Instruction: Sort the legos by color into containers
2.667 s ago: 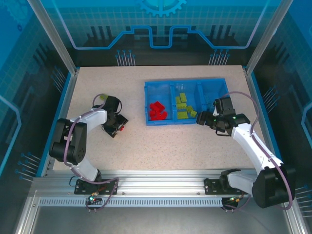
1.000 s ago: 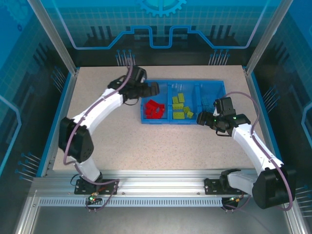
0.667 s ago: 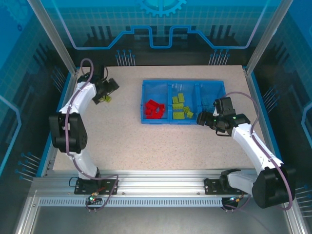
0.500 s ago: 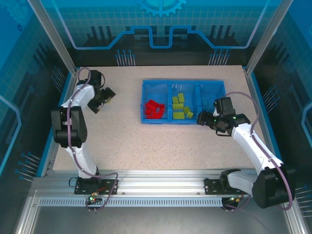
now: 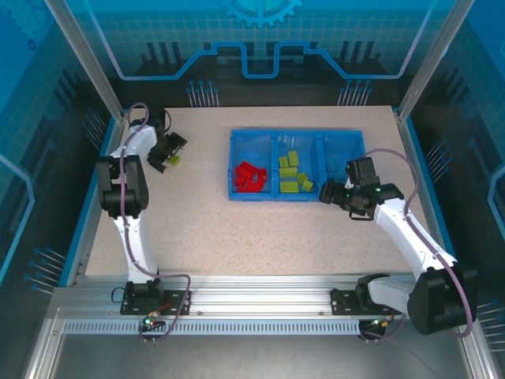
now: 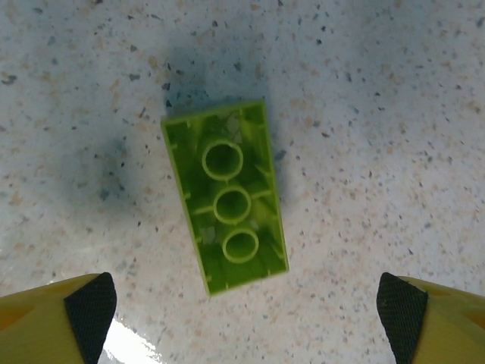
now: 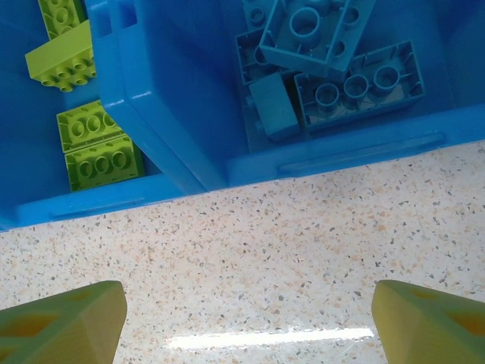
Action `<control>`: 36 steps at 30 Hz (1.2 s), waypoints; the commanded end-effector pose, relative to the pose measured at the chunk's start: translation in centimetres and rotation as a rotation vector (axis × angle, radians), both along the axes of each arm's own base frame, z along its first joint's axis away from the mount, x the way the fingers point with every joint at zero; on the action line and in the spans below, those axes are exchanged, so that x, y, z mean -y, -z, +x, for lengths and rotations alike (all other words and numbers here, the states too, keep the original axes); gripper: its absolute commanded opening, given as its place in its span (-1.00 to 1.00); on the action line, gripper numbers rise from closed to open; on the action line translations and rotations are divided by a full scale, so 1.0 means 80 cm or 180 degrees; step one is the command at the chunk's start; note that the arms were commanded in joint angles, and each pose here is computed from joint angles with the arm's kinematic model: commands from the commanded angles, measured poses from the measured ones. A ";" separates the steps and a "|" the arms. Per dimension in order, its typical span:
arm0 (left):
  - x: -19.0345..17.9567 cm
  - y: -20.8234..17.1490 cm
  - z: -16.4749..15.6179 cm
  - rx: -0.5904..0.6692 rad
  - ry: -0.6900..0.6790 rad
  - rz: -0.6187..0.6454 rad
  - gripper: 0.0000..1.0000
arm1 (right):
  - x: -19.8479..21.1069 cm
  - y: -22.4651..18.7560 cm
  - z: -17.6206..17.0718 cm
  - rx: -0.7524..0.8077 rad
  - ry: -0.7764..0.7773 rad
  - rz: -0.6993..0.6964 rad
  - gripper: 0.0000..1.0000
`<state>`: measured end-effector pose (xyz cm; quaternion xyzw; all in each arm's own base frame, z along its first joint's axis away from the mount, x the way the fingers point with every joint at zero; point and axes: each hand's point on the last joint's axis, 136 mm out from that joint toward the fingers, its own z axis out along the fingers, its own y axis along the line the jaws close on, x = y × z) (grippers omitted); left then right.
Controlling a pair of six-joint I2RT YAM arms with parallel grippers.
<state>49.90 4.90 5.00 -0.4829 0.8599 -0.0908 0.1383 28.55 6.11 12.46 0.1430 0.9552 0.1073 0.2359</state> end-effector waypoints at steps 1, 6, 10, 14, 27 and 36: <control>-0.011 0.005 0.002 -0.0104 -0.0110 -0.0003 0.81 | 0.003 0.001 0.000 -0.0064 0.0058 -0.0041 0.71; -0.017 0.031 -0.001 -0.0369 -0.0044 0.0068 0.52 | 0.004 0.007 0.002 -0.0110 0.0073 -0.0047 0.71; -0.020 0.052 -0.013 -0.0515 -0.0023 0.0125 0.34 | 0.005 0.007 0.003 -0.0107 0.0096 -0.0059 0.71; -0.022 0.067 -0.021 -0.0619 0.0043 0.0121 0.12 | 0.007 0.010 0.002 -0.0126 0.0096 -0.0084 0.72; 0.050 -0.037 0.004 0.0382 0.0750 0.0211 -0.69 | 0.001 -0.016 0.014 0.0030 0.0090 -0.0014 0.71; 0.260 -0.216 -0.015 0.1716 0.1957 0.0501 -0.63 | 0.004 -0.026 0.003 0.0071 0.0085 -0.0017 0.71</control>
